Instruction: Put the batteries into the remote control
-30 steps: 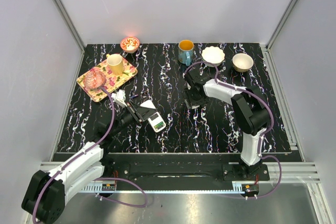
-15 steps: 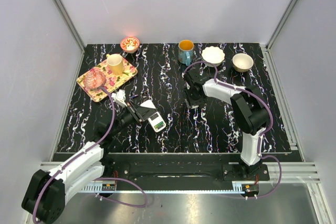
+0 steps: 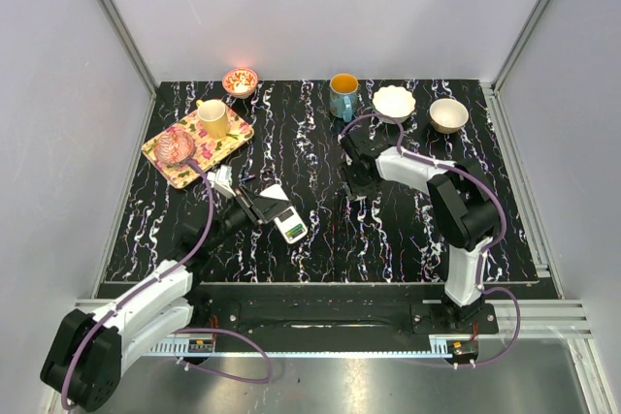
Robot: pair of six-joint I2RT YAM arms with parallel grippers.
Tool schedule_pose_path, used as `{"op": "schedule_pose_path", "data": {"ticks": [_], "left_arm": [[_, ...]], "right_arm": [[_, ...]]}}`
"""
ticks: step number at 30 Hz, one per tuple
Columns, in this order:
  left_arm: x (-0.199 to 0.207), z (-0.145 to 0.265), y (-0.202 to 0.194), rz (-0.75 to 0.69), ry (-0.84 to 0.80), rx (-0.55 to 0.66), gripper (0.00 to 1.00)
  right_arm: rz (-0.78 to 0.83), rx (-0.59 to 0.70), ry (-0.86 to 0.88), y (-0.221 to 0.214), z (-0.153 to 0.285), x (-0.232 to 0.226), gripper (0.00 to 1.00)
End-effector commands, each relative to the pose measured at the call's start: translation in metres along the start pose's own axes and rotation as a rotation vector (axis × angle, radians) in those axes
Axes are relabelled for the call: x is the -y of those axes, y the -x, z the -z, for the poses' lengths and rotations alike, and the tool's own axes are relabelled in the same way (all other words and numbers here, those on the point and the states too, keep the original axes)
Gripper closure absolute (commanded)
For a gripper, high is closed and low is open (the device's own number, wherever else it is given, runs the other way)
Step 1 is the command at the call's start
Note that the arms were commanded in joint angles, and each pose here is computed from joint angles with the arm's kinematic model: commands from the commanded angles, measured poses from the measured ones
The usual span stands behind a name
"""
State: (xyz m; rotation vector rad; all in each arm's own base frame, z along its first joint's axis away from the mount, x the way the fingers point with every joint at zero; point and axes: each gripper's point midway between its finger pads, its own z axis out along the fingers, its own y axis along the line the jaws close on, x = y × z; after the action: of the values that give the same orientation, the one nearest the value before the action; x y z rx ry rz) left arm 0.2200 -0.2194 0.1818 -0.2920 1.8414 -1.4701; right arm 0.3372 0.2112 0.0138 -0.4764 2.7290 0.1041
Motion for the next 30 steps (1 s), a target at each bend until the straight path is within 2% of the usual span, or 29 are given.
{"op": "schedule_pose_path", "data": {"ticks": [1, 3, 11, 17, 24, 30], "left_arm": [[0.027, -0.006, 0.015, -0.027, -0.089, 0.047, 1.0], [0.03, -0.008, 0.018, -0.031, -0.093, 0.055, 1.0], [0.037, -0.023, 0.026, -0.023, -0.099, 0.06, 1.0], [0.044, -0.044, 0.035, 0.008, -0.125, 0.08, 1.0], [0.053, -0.074, 0.046, 0.05, -0.168, 0.122, 1.0], [0.058, -0.093, 0.039, 0.107, -0.229, 0.114, 1.0]], "right_arm": [[-0.036, -0.048, -0.069, -0.022, 0.007, 0.012, 0.97], [-0.048, -0.045, -0.079, -0.023, 0.015, 0.014, 1.0], [-0.066, 0.003, -0.056, -0.03, 0.065, 0.013, 1.0], [-0.059, 0.091, -0.008, -0.032, 0.145, 0.001, 1.0], [0.042, 0.041, 0.08, -0.047, 0.221, -0.033, 1.0], [0.096, 0.002, 0.169, -0.053, 0.249, -0.059, 1.0]]}}
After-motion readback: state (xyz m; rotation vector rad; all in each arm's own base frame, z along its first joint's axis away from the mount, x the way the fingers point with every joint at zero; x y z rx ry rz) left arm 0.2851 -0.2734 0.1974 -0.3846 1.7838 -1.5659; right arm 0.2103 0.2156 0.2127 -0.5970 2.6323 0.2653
